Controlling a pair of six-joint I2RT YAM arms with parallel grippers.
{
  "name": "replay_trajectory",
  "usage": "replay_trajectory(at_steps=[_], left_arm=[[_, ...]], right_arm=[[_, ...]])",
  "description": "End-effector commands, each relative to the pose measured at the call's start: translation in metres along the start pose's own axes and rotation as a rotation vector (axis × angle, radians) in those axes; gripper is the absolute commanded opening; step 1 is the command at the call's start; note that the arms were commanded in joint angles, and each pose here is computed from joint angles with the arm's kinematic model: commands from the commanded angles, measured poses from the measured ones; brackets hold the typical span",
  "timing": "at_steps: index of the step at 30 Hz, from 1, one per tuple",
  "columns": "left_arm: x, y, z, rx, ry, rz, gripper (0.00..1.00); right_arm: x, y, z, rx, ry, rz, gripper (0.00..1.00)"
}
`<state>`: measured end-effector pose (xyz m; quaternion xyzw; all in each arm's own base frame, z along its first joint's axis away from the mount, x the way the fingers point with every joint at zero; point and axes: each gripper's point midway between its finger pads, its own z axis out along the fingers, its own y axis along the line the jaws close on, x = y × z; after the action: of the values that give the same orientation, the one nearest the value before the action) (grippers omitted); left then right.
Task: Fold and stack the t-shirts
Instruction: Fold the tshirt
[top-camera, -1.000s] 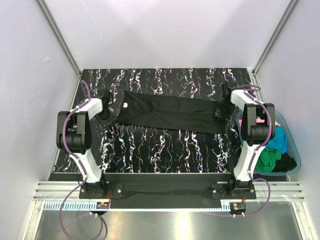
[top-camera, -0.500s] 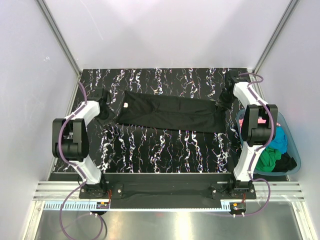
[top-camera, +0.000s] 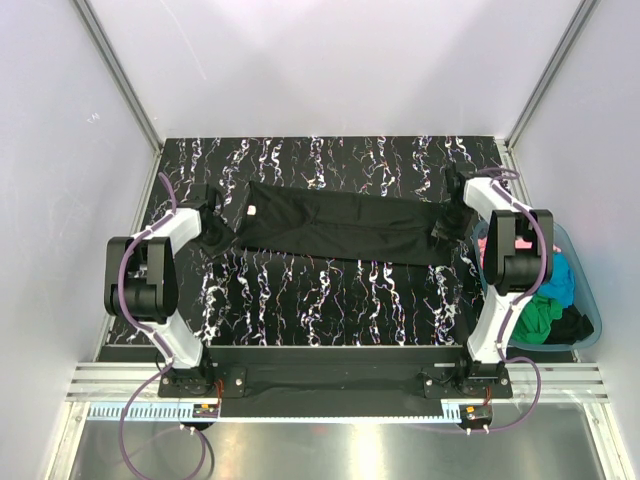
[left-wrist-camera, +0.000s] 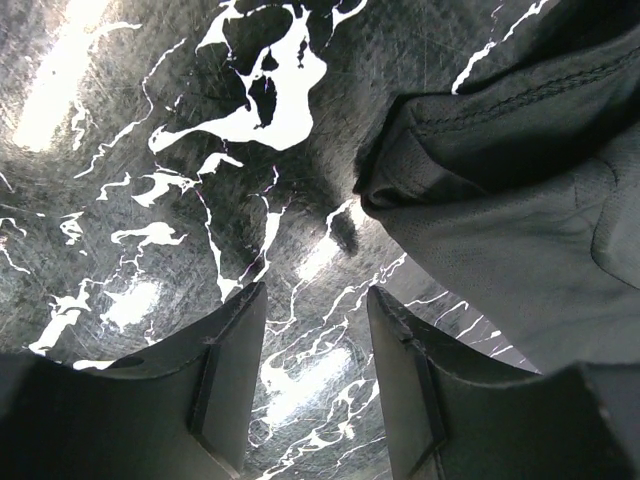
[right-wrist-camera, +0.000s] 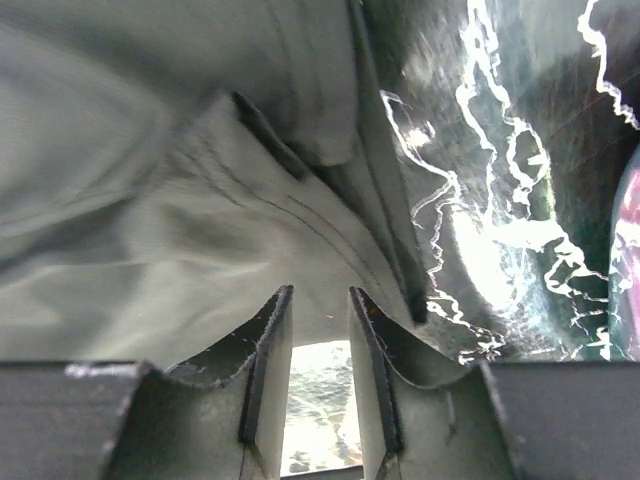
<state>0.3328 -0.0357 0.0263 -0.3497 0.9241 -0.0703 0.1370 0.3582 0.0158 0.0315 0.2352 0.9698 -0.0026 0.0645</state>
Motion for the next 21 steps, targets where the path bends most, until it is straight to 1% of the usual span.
replay_trajectory(at_steps=[1, 3, 4, 6, 7, 9, 10, 12, 14, 16, 18, 20, 21], left_arm=[[-0.008, -0.01, 0.0, 0.034, -0.012, -0.005, 0.49], [-0.01, -0.008, 0.002, 0.023, -0.014, -0.003, 0.49], [-0.01, -0.008, 0.002, 0.021, -0.016, 0.0, 0.46], [-0.009, -0.006, 0.003, 0.011, -0.01, -0.004, 0.43], [-0.008, -0.005, 0.004, 0.01, -0.007, -0.005, 0.38], [-0.007, -0.004, 0.006, 0.005, -0.003, -0.01, 0.32], [-0.006, -0.003, 0.007, 0.001, -0.001, -0.012, 0.28], [-0.006, -0.002, 0.006, -0.006, -0.005, -0.017, 0.26], [-0.01, -0.004, 0.002, -0.004, -0.021, -0.016, 0.26], [-0.012, -0.005, -0.002, -0.001, -0.029, -0.016, 0.29], [-0.016, -0.01, -0.007, 0.017, -0.039, -0.009, 0.35], [-0.015, -0.018, -0.007, 0.058, -0.017, 0.004, 0.41], [-0.013, -0.025, -0.008, 0.085, 0.003, 0.01, 0.44]], right_arm=[[0.007, -0.014, -0.014, 0.026, -0.036, -0.018, 0.36], [0.011, -0.032, -0.013, 0.056, -0.035, 0.022, 0.35], [0.014, -0.036, -0.012, 0.069, -0.031, 0.028, 0.32], [0.02, -0.042, -0.012, 0.088, -0.034, 0.036, 0.29], [0.022, -0.044, -0.012, 0.09, -0.038, 0.04, 0.28], [0.026, -0.047, -0.012, 0.094, -0.05, 0.053, 0.28], [0.027, -0.048, -0.011, 0.091, -0.05, 0.062, 0.29], [0.032, -0.047, -0.01, 0.081, -0.048, 0.085, 0.29], [0.034, -0.047, -0.01, 0.076, -0.051, 0.093, 0.29], [0.032, -0.045, -0.013, 0.064, -0.064, 0.087, 0.3], [0.021, -0.032, -0.022, -0.014, -0.101, 0.05, 0.35], [0.011, -0.017, -0.031, -0.089, -0.119, 0.018, 0.37], [0.011, -0.01, -0.033, -0.121, -0.107, 0.011, 0.38]])
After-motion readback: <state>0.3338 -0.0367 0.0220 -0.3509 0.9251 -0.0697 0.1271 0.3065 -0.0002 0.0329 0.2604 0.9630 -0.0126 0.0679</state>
